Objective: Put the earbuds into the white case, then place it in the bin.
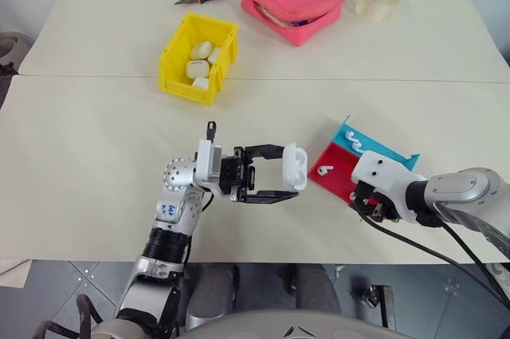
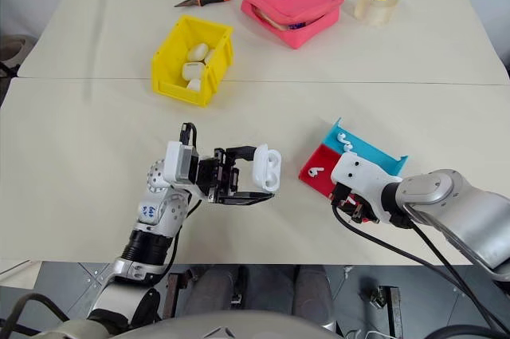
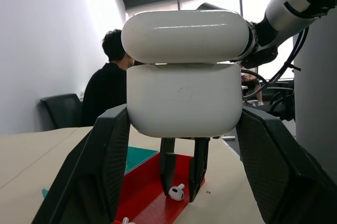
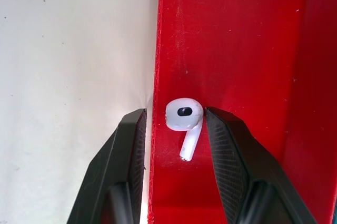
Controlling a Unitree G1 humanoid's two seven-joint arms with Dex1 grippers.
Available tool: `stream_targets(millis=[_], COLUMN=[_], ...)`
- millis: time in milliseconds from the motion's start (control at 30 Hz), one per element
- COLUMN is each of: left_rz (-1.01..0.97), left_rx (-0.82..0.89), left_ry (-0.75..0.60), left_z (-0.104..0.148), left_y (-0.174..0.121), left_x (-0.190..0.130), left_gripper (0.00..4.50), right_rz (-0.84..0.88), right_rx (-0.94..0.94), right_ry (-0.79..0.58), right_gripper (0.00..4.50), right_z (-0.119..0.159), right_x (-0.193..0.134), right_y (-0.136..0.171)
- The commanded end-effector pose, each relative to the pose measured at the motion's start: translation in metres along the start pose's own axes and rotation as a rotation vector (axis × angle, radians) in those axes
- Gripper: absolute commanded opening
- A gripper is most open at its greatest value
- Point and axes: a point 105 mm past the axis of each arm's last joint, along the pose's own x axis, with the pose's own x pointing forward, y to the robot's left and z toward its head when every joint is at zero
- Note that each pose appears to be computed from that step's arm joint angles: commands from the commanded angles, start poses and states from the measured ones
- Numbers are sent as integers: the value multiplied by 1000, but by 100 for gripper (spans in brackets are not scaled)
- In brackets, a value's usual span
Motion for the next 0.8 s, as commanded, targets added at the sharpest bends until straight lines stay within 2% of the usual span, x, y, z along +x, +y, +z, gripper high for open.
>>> stream_targets(millis=[33,167,300,633,700,800], left_rz=[-12,-14,-15,-16,-20,-8], left_rx=[33,29,27,18,14,-3], left_ry=[-25,-24,-24,-25,-33,-36], left_z=[9,8,7,6,7,9], left_y=[-4,-4,-5,-7,-6,-2], left_x=[2,1,0,-5,-5,-9], left_gripper=[272,272,272,272,272,272], right_rz=[28,36,54,29,25,17], right_rx=[-6,-8,-7,-2,12,10], right_ry=[4,7,11,-5,-70,-260], right_gripper=[179,179,54,49,49,49], right_z=[0,0,-2,1,7,25], right_x=[4,5,6,2,-11,-33], right_y=[5,6,10,5,2,1])
